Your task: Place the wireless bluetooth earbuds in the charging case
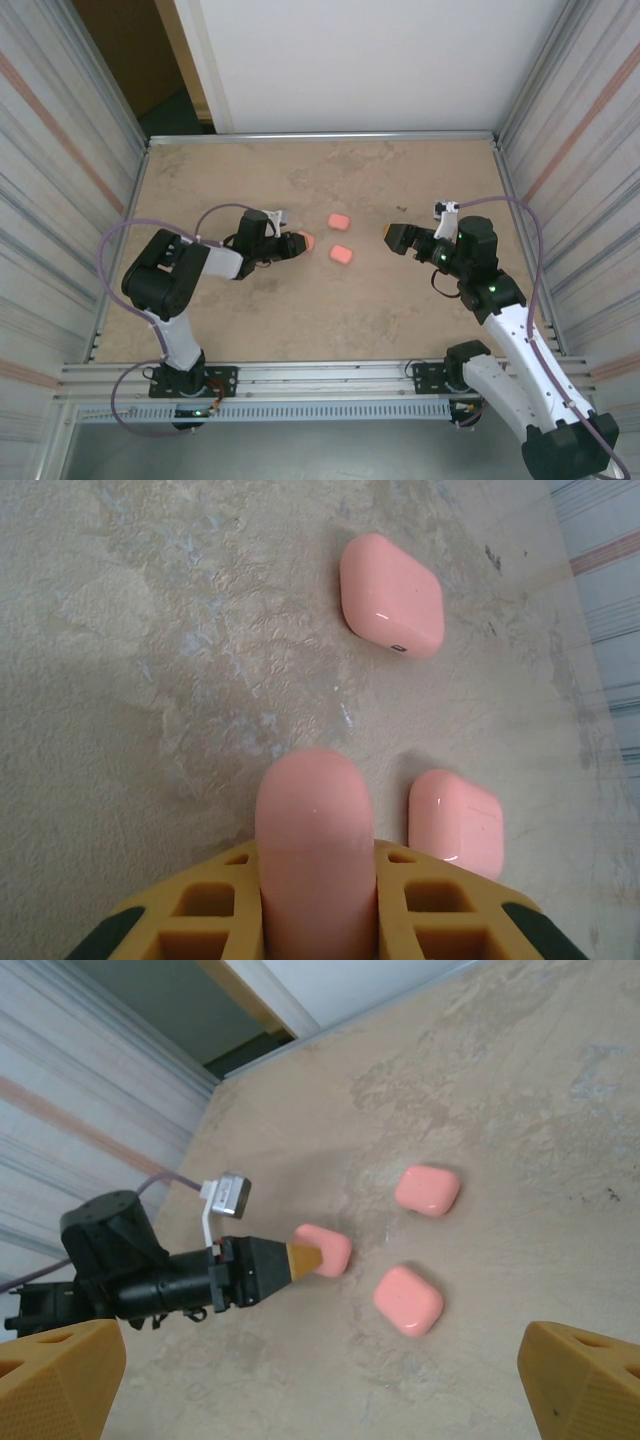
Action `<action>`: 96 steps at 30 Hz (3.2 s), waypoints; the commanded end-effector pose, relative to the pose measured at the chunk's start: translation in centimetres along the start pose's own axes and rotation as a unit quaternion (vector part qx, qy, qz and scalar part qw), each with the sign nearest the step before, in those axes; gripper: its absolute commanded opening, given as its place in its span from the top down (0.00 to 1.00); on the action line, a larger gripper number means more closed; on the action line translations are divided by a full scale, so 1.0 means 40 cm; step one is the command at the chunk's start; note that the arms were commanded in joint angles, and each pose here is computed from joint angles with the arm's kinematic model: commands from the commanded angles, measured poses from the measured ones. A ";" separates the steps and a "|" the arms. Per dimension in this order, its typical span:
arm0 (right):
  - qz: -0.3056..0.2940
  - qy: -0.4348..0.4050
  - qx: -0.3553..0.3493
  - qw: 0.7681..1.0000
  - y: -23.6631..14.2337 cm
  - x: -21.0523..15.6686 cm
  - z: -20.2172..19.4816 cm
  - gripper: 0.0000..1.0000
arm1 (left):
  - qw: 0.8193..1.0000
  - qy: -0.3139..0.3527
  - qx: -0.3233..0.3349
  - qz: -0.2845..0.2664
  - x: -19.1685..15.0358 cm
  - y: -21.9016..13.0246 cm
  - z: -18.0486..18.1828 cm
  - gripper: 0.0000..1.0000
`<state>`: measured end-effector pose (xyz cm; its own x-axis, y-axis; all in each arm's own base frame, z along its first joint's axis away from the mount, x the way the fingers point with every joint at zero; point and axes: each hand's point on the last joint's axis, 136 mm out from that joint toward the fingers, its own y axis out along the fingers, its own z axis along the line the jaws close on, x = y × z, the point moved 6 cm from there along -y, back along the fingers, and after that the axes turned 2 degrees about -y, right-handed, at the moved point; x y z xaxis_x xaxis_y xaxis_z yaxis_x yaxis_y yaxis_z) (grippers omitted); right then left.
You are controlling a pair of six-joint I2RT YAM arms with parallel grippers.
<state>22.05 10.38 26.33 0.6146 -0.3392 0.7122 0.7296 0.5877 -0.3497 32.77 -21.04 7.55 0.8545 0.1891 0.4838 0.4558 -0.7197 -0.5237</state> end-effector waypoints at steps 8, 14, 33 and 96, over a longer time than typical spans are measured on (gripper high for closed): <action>-0.005 -0.008 0.001 1.000 -0.004 0.006 -0.003 0.00 | 1.000 0.008 0.023 0.001 -0.004 0.003 0.010 0.59; -0.009 -0.010 -0.003 1.000 -0.007 0.012 -0.004 0.00 | 0.999 0.019 0.038 -0.013 0.000 -0.026 0.004 0.49; -0.063 -0.018 -0.124 0.990 -0.050 0.065 -0.129 0.01 | 0.971 0.120 0.126 -0.163 0.074 -0.309 -0.082 0.28; -0.090 -0.172 -0.263 0.945 0.179 -0.001 -0.544 0.00 | 0.829 0.244 0.395 -0.312 0.077 -0.534 0.195 0.01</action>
<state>33.79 -1.33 11.12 0.3651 -0.0678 0.9285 0.9300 0.0706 -0.3606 27.40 0.36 14.19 0.3248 -0.0568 0.9441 0.9375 0.1512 -0.3134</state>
